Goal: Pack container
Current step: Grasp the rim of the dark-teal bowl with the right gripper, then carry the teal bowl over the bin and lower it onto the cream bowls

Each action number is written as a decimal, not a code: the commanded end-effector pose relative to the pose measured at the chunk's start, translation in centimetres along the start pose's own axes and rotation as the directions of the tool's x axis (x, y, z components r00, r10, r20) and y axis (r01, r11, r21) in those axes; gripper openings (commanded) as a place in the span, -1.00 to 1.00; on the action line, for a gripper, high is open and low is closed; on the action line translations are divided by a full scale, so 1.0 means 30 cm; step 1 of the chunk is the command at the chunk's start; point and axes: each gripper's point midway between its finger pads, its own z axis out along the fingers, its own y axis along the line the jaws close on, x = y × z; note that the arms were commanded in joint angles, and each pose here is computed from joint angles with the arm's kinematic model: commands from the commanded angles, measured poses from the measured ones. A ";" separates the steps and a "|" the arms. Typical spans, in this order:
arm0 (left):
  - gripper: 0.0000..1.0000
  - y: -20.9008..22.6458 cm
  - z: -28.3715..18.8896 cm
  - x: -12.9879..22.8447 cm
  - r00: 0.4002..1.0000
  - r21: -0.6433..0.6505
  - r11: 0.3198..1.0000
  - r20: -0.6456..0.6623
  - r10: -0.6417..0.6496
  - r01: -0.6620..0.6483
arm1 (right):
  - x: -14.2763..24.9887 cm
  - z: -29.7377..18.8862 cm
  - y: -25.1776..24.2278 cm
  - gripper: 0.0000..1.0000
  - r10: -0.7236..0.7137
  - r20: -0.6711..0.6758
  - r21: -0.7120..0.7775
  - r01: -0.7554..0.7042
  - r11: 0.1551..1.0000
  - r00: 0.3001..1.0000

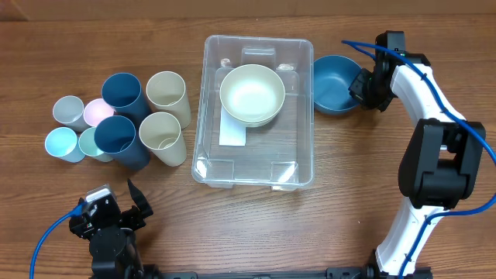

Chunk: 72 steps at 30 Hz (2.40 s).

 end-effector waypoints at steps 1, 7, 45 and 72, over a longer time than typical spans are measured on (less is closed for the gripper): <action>1.00 0.000 -0.009 -0.022 1.000 0.006 1.000 0.019 -0.002 0.002 | -0.004 -0.001 0.002 -0.92 0.015 0.006 0.003 -0.015 1.000 1.000; 1.00 0.000 -0.009 -0.022 1.000 0.006 1.000 0.019 -0.002 0.002 | -0.082 -0.207 -0.062 -0.92 0.014 0.169 0.126 -0.036 0.991 0.986; 1.00 0.001 -0.009 -0.017 1.000 0.005 1.000 0.012 0.001 -0.001 | 0.582 -0.503 0.608 -0.50 -0.547 0.066 -0.327 0.536 0.778 0.834; 1.00 0.001 -0.009 -0.017 1.000 0.005 1.000 0.013 0.001 -0.001 | 0.612 -0.174 0.661 -0.84 -0.564 0.329 -0.174 0.636 0.752 0.757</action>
